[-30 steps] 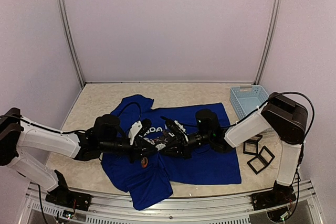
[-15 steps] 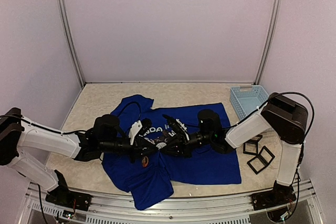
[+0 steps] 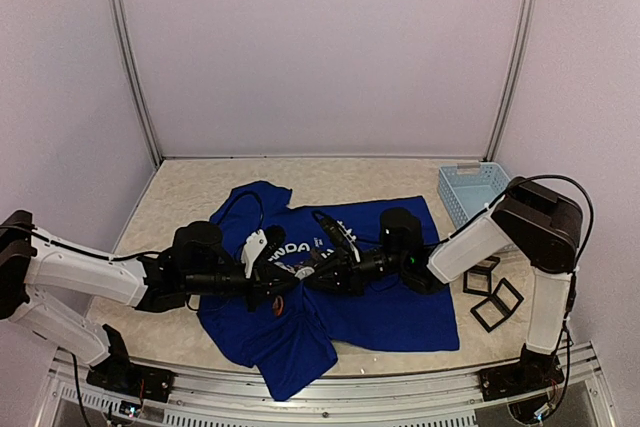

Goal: Pin the brooch onto the clothing

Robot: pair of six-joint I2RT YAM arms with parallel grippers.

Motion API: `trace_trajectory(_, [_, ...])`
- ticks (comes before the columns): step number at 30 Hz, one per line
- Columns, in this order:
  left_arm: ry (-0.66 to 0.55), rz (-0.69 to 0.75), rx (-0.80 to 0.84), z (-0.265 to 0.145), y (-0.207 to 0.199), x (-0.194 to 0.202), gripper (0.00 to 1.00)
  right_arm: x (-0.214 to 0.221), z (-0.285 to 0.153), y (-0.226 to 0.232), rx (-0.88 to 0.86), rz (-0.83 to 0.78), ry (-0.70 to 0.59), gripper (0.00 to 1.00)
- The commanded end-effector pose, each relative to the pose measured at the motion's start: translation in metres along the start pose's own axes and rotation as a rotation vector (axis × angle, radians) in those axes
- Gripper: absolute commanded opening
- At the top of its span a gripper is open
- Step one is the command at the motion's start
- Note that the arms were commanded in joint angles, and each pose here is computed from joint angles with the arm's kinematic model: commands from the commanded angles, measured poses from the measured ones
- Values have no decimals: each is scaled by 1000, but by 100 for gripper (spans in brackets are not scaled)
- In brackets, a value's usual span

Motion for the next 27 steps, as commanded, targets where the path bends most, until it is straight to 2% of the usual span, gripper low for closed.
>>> trace_trajectory(1, [40,19,72,5,-12,4,0,-8,-1,-18,97,-41,13,11])
trace_trajectory(4, [48,20,72,7,-11,4,0,-9,6,-16,97,-74,46,15])
trace_trajectory(14, [46,26,87,8,-13,2,0,-8,11,-21,123,-65,78,13])
trace_trajectory(18, [52,29,85,10,-12,2,0,-6,16,-22,141,-84,121,21])
trace_trajectory(22, [52,31,90,10,-13,3,0,-8,14,-19,138,-82,99,9])
trace_trajectory(27, [50,35,97,10,-15,2,0,-9,18,-25,137,-22,88,9])
Point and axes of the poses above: each gripper's point midway between its finger pads, its own z axis out along the fingers, its own y axis along the line the jaws close on, x = y × z, the point moved 7 cm from there along -z, back along the fingers, and after that the axes turned 7 degrees about -z, right-handed, at the moved point
